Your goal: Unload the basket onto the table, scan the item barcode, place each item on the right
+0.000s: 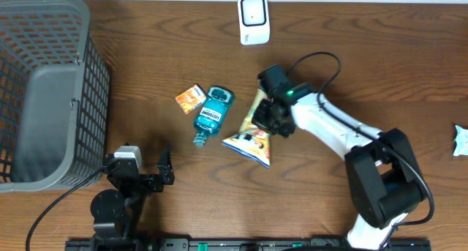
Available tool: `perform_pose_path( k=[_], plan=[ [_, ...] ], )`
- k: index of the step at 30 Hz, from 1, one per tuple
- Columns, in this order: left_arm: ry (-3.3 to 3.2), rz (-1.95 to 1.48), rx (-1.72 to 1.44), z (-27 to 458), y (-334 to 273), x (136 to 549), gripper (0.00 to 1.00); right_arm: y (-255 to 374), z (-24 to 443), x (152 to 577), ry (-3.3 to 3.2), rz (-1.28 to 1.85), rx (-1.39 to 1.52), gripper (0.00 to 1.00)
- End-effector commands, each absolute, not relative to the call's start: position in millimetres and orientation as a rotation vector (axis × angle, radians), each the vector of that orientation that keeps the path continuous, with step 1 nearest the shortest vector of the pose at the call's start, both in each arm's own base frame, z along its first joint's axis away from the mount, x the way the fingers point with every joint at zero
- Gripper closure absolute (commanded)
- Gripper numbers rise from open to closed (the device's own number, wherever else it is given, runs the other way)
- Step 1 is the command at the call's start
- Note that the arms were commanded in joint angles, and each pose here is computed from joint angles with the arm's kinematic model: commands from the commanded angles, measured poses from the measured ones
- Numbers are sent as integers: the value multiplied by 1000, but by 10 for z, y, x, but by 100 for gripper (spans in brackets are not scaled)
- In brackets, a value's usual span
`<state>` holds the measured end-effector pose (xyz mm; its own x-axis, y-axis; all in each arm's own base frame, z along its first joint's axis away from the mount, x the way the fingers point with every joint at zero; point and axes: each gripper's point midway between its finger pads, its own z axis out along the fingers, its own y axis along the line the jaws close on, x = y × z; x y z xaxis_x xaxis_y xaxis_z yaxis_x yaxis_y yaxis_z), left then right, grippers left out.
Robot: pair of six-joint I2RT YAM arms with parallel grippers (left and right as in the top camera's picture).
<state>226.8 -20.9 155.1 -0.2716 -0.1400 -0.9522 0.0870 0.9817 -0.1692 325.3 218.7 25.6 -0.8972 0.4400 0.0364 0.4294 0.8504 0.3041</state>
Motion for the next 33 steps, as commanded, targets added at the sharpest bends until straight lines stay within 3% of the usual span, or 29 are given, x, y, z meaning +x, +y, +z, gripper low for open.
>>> perform_pose_path(
  k=[1,4,20,25,28,33],
  plan=[
    [1816,-206,-17,1616,-212,2261,2,2701,688,2882,3154,1364,541,99],
    [1816,-206,-17,1617,-212,2262,2,2649,997,2769,3154,1717,694,99],
    [1816,-206,-17,1616,-212,2261,2,2388,1753,2824,2843,2495,1077,99],
    [1816,-206,-17,1617,-212,2262,2,2286,1769,2893,2792,2512,1148,99],
    [1816,-206,-17,1617,-212,2262,2,2241,1769,2928,2751,2515,1034,99],
    [1816,-206,-17,1617,-211,2262,2,2186,1770,2966,2613,2478,557,99]
  ],
)
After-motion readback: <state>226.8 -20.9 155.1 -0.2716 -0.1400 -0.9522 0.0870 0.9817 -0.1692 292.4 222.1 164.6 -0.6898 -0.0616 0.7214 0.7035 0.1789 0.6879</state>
